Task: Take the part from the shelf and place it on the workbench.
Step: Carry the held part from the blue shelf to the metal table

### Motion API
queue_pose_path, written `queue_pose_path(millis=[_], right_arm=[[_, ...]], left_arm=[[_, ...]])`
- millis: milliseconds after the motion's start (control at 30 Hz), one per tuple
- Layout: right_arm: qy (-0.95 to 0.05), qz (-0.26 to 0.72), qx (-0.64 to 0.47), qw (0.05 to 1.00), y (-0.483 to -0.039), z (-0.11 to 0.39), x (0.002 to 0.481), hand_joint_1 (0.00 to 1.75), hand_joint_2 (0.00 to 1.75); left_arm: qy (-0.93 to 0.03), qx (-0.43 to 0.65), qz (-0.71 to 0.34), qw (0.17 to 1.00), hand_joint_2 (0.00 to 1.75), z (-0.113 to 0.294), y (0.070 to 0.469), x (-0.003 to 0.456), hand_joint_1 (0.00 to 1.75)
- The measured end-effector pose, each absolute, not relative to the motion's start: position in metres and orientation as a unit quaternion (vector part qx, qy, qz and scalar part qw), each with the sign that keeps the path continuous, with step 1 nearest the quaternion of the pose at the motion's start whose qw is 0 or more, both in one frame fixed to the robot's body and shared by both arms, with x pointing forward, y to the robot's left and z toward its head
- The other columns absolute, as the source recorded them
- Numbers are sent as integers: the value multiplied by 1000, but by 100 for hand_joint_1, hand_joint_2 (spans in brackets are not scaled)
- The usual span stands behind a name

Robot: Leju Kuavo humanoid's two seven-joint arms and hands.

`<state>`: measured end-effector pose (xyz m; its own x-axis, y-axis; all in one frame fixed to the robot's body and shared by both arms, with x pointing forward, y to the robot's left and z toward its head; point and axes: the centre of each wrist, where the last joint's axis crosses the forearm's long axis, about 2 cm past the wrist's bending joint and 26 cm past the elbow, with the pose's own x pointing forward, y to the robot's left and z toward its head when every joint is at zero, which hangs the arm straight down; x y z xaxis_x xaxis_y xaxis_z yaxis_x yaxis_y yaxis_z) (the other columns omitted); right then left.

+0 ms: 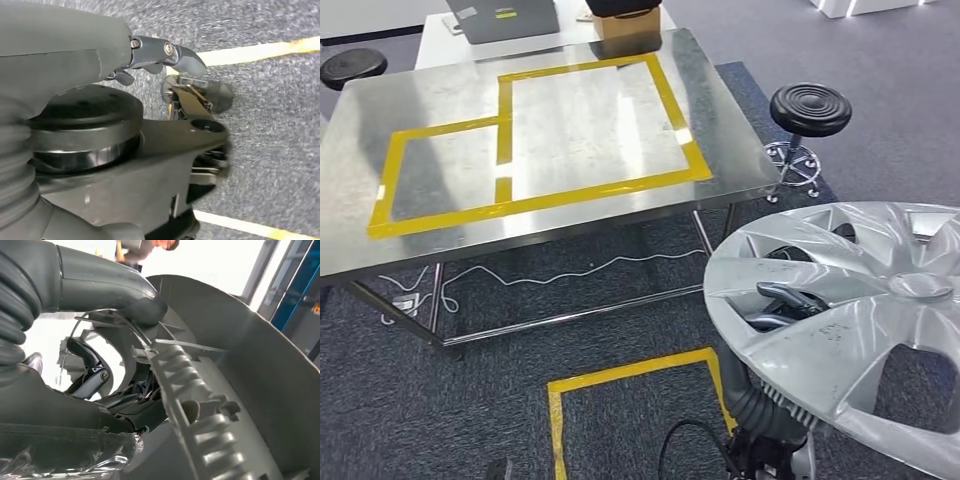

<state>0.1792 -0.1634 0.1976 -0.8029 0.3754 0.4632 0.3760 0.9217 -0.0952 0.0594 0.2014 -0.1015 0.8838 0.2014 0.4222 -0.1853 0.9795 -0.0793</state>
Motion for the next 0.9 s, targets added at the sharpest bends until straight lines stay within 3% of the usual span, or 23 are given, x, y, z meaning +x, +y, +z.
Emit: queue_pose_path(millis=[900], right_arm=[[-948,-10,-208,241,-167,196,178,175,175]], left_arm=[[-212,-11,125,969,175,-102,201,56,0]])
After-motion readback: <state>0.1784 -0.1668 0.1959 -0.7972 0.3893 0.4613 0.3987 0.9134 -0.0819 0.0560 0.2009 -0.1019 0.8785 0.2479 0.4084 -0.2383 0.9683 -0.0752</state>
